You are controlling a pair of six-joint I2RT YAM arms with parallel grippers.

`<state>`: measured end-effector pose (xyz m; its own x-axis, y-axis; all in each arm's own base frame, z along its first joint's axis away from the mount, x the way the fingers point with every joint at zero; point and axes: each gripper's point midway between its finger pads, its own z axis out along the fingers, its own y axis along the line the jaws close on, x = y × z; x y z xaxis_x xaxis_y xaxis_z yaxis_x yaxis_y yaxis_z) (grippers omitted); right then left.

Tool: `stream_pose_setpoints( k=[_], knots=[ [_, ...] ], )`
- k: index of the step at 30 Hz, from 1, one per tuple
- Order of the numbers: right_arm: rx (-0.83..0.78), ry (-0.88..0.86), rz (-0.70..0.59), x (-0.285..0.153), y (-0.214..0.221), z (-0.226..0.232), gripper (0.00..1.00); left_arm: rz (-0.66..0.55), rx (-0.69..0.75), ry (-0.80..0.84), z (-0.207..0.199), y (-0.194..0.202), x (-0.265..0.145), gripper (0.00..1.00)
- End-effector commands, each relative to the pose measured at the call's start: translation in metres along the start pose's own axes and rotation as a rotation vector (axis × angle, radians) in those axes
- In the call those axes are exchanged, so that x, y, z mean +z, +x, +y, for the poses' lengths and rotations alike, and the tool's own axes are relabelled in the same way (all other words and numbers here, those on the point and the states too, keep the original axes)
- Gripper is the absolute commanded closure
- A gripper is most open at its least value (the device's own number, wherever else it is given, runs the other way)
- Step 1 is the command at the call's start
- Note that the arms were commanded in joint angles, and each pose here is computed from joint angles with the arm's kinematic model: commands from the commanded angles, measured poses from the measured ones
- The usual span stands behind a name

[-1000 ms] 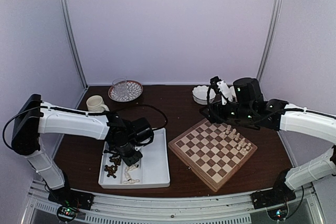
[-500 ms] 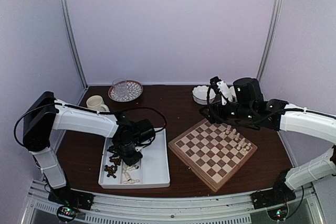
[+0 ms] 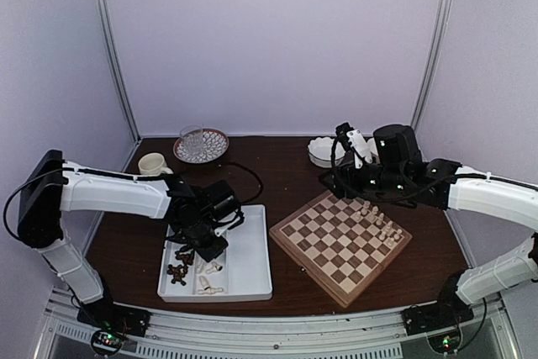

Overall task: Set up the chess pieces on the board
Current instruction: Pick up the chess pile from the storage box.

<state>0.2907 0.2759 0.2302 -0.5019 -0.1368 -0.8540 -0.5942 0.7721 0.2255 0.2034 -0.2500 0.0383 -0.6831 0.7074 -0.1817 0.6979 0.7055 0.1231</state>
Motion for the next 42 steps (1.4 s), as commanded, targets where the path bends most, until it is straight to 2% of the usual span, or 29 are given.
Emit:
stream_pose_setpoints(
  k=[1,6,12,15,16,20,25,29,32,36,42],
  knots=[
    [0.014,-0.039,-0.019,0.001,-0.004,0.008,0.38,-0.211,0.002,0.103,-0.011,-0.029,-0.033,0.98],
    [0.013,-0.107,-0.07,-0.015,-0.014,0.021,0.37,-0.395,-0.006,0.116,-0.005,-0.04,-0.07,0.99],
    [0.027,-0.17,-0.085,-0.017,-0.017,0.031,0.21,-0.603,-0.005,0.16,-0.003,-0.046,-0.112,0.99],
    [0.087,-0.136,-0.07,-0.009,-0.013,0.024,0.02,-0.659,0.003,0.201,-0.008,-0.045,-0.123,0.98],
    [0.107,-0.128,-0.063,-0.007,-0.012,0.021,0.01,-0.674,0.011,0.216,-0.01,-0.045,-0.126,0.98],
    [0.147,-0.252,-0.056,-0.003,-0.007,0.032,0.0,-0.745,0.05,0.323,-0.027,-0.047,-0.142,0.98],
    [0.046,-0.405,-0.027,-0.005,-0.004,0.079,0.0,-0.845,0.085,0.444,-0.044,-0.047,-0.161,0.98],
    [0.011,-0.498,-0.102,0.001,-0.001,0.107,0.01,-0.936,0.118,0.517,-0.052,-0.044,-0.182,0.98],
    [-0.037,-0.58,-0.078,0.003,0.007,0.126,0.0,-0.987,0.145,0.554,-0.056,-0.04,-0.193,0.98],
    [-0.105,-0.743,-0.011,0.003,0.027,0.158,0.11,-1.037,0.185,0.623,-0.065,-0.034,-0.206,0.98],
    [-0.233,-0.842,0.021,0.004,0.054,0.199,0.28,-1.066,0.226,0.697,-0.075,-0.031,-0.219,0.97]
  ],
)
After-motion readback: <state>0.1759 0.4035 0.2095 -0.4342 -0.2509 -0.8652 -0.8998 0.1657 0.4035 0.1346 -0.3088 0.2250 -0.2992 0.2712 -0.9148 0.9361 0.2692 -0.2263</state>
